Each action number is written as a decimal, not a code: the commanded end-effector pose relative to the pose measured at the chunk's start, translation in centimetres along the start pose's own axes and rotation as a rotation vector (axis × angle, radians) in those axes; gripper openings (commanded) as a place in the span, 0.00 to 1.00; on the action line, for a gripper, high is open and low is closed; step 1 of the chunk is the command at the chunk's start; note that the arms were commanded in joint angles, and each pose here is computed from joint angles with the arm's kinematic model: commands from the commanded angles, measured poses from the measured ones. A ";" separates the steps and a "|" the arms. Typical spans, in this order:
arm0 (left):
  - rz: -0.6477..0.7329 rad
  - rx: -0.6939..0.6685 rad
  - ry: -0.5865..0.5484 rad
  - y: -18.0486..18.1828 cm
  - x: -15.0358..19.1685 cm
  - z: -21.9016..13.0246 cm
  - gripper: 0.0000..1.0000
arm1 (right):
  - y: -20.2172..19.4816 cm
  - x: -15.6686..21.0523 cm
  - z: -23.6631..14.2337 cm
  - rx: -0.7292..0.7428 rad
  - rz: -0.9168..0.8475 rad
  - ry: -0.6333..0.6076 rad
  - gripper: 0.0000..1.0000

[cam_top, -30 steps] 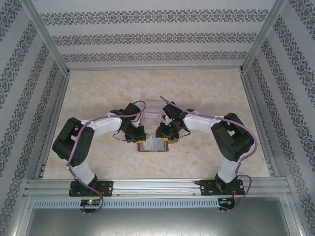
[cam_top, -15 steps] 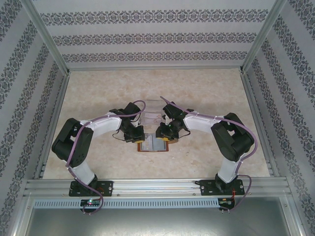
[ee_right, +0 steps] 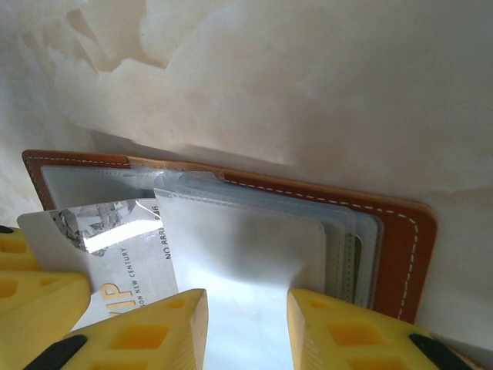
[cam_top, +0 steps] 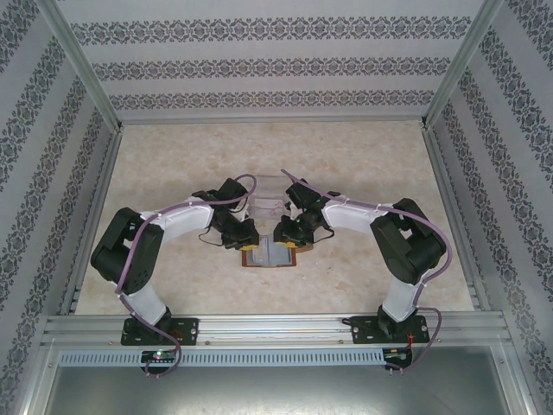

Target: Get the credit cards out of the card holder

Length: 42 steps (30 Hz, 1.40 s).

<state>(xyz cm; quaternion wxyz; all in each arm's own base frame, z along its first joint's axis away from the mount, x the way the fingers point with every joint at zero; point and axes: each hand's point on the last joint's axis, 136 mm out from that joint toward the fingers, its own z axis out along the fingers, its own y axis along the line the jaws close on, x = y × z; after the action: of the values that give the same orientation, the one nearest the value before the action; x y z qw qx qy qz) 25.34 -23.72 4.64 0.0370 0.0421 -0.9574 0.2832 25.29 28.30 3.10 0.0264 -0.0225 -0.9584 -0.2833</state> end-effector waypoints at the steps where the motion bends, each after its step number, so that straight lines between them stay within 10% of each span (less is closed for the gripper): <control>1: 0.001 0.043 -0.005 -0.8 -0.3 -0.2 0.15 | -0.5 0.6 0.2 0.021 0.015 0.023 0.35; 29: 0.085 -0.074 -0.075 -0.1 -1.3 -2.2 0.03 | 0.2 0.3 -1.8 0.006 -0.004 -0.019 0.35; 42: 0.425 -0.130 -0.061 -1.9 -1.9 -5.6 0.00 | -0.6 -0.5 -3.8 0.006 -0.001 -0.061 0.35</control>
<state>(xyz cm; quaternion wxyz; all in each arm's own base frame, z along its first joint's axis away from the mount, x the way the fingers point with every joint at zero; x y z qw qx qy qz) 28.08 -23.32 8.86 -0.0405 -0.0919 -0.9645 0.2442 26.12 26.73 5.59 0.0038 -0.0346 -0.9566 -0.2892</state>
